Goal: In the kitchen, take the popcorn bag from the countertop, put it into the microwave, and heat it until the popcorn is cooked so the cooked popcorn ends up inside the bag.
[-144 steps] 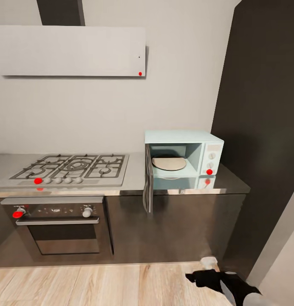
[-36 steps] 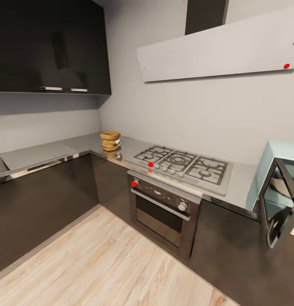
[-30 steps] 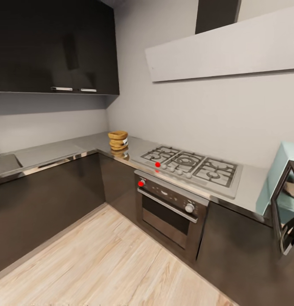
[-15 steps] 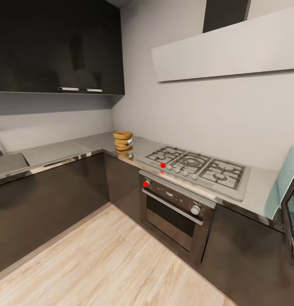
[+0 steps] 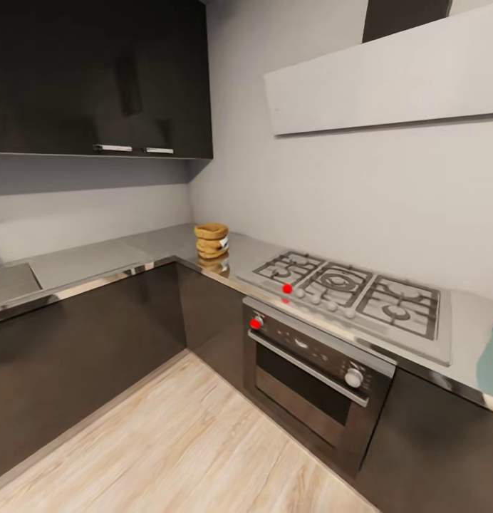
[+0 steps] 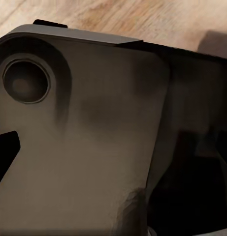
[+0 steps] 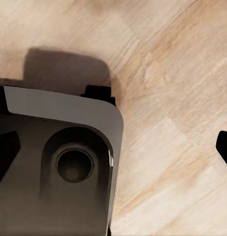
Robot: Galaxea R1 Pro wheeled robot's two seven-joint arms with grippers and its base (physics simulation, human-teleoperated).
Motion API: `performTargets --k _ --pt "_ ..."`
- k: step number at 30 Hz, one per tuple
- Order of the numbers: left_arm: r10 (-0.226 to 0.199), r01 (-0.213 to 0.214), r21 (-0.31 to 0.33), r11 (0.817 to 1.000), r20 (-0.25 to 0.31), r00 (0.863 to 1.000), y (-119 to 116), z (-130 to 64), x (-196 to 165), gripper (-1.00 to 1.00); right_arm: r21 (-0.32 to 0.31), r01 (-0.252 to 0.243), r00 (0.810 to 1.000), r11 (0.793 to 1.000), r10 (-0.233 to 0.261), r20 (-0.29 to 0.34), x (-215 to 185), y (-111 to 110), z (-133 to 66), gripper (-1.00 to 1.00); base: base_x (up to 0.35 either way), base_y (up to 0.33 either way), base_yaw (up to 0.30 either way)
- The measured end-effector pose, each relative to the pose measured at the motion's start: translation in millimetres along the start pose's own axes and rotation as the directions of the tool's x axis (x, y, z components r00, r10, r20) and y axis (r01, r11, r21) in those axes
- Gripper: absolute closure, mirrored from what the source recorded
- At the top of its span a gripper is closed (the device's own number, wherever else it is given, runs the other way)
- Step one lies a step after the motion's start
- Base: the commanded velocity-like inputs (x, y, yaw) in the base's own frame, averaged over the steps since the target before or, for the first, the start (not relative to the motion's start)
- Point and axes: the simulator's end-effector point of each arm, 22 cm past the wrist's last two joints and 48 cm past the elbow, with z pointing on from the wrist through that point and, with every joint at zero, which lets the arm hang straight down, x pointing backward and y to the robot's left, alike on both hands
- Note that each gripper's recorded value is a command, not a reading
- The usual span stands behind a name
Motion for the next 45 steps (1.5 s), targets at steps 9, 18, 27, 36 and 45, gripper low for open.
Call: performTargets --k 9,18,27,36,45 --pt "0.001 -0.001 0.001 1.000 -0.001 1.000 -0.1 0.0 0.4 -1.00 -0.002 -0.005 1.000 1.000 0.005 0.002 -0.5 1.9 0.1 -1.00 0.311 0.122 0.000" --pt "0.001 -0.001 0.001 1.000 -0.002 1.000 -0.1 0.0 0.4 -1.00 -0.003 -0.006 1.000 1.000 0.006 0.002 -0.7 2.9 0.1 -1.00 0.311 0.143 0.000" --pt "0.001 -0.001 0.001 1.000 -0.002 1.000 -0.1 0.0 0.3 -1.00 -0.002 -0.006 1.000 1.000 0.006 0.002 -0.6 2.0 0.1 -1.00 0.311 0.143 0.000" --pt "0.001 -0.001 0.000 1.000 -0.001 1.000 0.0 0.0 0.5 -1.00 -0.003 -0.006 1.000 1.000 0.006 0.002 -0.7 2.6 0.1 -1.00 0.310 0.143 0.000" --pt "0.000 0.000 0.000 1.000 0.000 1.000 0.0 0.0 0.3 -1.00 -0.004 -0.006 1.000 1.000 0.006 0.001 -0.5 3.2 0.1 -1.00 0.310 0.143 0.000"
